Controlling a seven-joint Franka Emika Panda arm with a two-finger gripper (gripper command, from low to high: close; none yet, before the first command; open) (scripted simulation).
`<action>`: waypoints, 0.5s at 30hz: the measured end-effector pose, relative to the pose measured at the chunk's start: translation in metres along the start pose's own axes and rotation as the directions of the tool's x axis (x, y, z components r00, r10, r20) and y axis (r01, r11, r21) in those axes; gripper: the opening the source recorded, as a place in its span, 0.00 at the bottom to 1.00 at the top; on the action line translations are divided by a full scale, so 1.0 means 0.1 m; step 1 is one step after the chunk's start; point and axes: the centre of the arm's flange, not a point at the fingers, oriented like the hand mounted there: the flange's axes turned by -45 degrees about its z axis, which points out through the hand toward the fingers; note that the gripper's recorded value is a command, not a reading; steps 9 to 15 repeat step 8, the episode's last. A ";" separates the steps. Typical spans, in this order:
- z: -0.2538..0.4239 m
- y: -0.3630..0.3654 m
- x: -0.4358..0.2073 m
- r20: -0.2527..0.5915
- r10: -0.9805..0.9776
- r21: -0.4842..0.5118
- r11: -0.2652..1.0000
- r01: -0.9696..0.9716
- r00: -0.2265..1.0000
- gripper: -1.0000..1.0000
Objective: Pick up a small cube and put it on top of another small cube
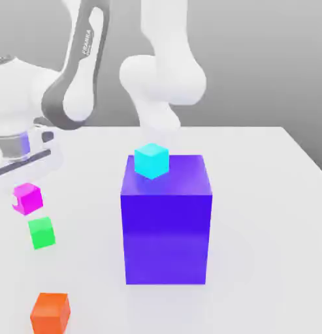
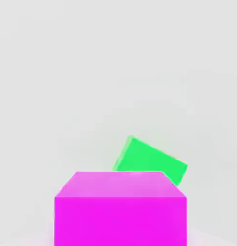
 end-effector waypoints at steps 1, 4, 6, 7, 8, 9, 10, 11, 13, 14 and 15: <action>0.08 0.01 0.01 0.000 0.004 0.000 1.000 -0.004 1.000 0.00; 0.36 0.02 0.00 0.000 0.004 0.001 1.000 -0.004 1.000 0.00; 0.51 0.04 0.00 0.001 0.005 0.001 1.000 -0.005 1.000 1.00; 0.51 0.04 0.00 0.001 0.005 0.001 1.000 -0.005 1.000 1.00; 0.51 0.04 0.00 0.001 0.005 0.001 1.000 -0.005 1.000 1.00; 0.51 0.04 0.00 0.001 0.005 0.001 1.000 -0.005 1.000 1.00; 0.51 0.04 0.00 0.001 0.005 0.001 1.000 -0.005 1.000 1.00; 0.51 0.04 0.00 0.001 0.005 0.001 1.000 -0.005 1.000 1.00; 0.51 0.04 0.00 0.001 0.005 0.001 1.000 -0.005 1.000 1.00; 0.51 0.04 0.00 0.001 0.005 0.001 1.000 -0.005 1.000 1.00; 0.51 0.04 0.00 0.001 0.005 0.001 1.000 -0.005 1.000 1.00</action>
